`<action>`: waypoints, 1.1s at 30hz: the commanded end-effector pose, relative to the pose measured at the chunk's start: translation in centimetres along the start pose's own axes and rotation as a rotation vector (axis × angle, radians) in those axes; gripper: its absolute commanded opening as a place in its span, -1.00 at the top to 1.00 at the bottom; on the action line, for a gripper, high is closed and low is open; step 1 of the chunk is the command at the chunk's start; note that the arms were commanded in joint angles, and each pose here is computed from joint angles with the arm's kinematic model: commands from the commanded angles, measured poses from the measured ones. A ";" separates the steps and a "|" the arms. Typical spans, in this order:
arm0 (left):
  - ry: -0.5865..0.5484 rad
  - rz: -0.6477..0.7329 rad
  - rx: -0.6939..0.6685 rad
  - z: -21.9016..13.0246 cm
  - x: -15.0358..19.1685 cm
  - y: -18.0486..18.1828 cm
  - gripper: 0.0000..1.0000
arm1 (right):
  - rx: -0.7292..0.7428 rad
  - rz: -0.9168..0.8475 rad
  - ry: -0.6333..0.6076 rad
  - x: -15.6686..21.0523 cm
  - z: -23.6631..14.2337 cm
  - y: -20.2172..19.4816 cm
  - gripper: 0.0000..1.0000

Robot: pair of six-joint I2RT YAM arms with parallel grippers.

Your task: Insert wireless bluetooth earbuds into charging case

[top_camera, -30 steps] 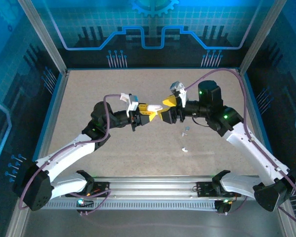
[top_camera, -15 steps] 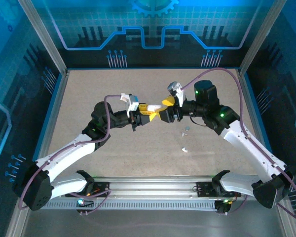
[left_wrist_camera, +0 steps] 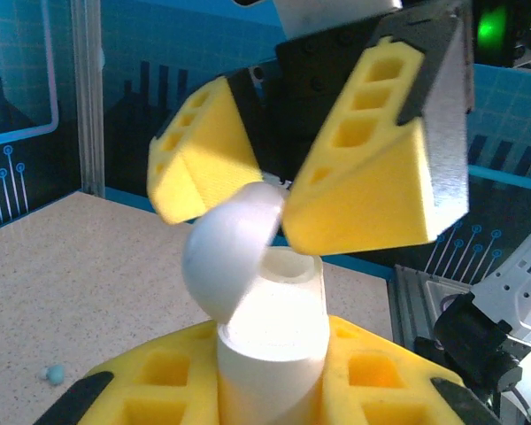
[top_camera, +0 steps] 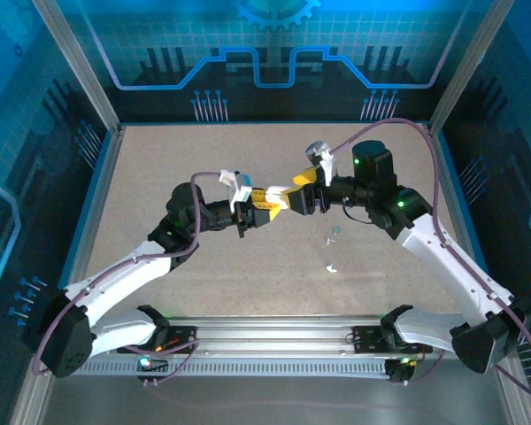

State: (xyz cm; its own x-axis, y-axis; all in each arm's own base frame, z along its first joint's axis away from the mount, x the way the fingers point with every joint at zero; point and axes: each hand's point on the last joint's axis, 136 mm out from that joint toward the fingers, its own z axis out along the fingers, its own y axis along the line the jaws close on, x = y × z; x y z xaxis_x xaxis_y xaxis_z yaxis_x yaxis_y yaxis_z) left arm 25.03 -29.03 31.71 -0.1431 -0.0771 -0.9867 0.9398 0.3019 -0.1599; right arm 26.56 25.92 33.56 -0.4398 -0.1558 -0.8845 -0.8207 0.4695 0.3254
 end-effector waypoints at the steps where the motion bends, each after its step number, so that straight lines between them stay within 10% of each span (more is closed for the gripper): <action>1: -0.022 0.057 0.046 -0.1 -1.0 -1.3 0.57 | 0.013 0.005 -0.042 -1.7 -0.5 -0.3 -0.31; 12: -0.021 0.086 -0.013 -0.4 -0.7 -0.5 0.57 | -0.004 0.001 -0.115 -3.2 -2.1 0.7 -0.38; 18: -0.050 0.113 -0.100 -0.9 -0.4 0.7 0.58 | 0.426 0.180 -0.260 -3.6 -7.3 -4.8 -0.88; 22: -0.067 0.120 -0.131 -1.1 -0.3 1.1 0.58 | 0.642 0.284 -0.275 -0.6 -10.4 -8.9 -0.77; 33: -0.084 0.123 -0.162 -1.4 -0.5 1.4 0.58 | 0.605 0.761 0.341 15.6 -5.7 -14.9 -0.28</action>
State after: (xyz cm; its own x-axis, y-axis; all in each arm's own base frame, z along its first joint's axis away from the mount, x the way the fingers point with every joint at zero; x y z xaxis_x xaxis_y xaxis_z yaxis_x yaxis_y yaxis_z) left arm 26.39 -27.63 29.98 -0.0757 -0.0682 -0.9948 0.8876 0.4499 -0.0983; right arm 32.78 10.55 22.20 -0.7820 0.2422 -0.5743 -0.0528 0.8924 0.4481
